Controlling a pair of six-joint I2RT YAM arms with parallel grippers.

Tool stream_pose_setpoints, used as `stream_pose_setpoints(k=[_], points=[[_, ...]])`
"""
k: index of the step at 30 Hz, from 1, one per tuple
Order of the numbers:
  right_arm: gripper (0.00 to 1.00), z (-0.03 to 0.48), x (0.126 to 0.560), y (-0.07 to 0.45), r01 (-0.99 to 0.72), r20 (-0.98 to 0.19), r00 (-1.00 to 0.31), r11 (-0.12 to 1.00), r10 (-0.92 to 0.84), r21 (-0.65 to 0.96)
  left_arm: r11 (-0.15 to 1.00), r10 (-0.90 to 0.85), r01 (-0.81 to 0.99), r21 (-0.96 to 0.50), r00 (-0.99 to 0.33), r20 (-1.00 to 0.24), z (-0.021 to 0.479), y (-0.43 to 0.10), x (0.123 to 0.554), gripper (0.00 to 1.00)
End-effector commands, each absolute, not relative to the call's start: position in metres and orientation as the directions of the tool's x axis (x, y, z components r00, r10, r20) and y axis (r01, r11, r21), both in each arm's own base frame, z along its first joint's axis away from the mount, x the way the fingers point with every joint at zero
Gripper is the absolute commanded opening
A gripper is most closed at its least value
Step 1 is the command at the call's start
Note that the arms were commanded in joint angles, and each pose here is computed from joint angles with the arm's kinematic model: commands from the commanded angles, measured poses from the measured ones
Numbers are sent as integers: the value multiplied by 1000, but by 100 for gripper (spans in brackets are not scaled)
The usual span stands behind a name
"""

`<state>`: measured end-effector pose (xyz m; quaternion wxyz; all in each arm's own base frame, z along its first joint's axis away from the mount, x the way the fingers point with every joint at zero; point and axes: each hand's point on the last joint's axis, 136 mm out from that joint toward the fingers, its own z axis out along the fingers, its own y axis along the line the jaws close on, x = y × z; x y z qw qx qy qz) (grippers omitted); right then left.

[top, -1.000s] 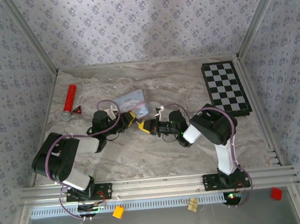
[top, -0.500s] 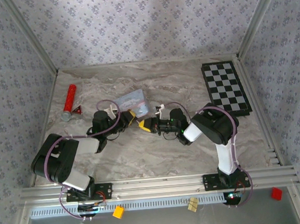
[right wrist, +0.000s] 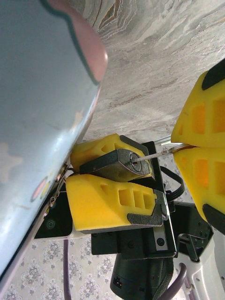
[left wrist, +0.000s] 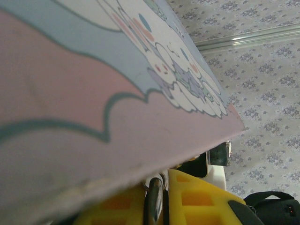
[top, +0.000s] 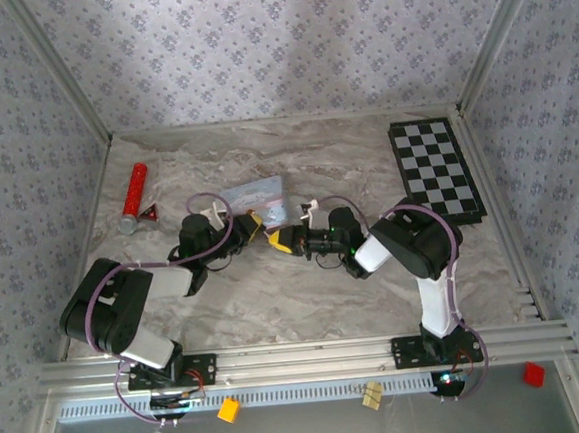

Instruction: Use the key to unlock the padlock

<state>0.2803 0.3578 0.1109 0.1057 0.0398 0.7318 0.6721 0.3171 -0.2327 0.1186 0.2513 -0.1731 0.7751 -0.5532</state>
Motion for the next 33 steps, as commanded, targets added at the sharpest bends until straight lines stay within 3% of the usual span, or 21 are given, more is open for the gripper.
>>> stream_pose_setpoints(k=[1, 12, 17, 33], points=[[0, 134, 308, 352, -154, -164, -935, 58, 314, 986, 262, -401, 116, -958, -890, -218, 139, -263, 290, 0], [0, 119, 298, 365, -133, -149, -949, 76, 277, 988, 298, -330, 94, -950, -924, -195, 122, -279, 285, 0], [0, 108, 304, 349, -114, -139, -943, 99, 304, 989, 307, -295, 93, -947, -937, -188, 117, -282, 282, 0], [0, 134, 307, 354, -156, -165, -939, 54, 303, 986, 313, -257, 115, -943, -945, -200, 116, -295, 274, 1]])
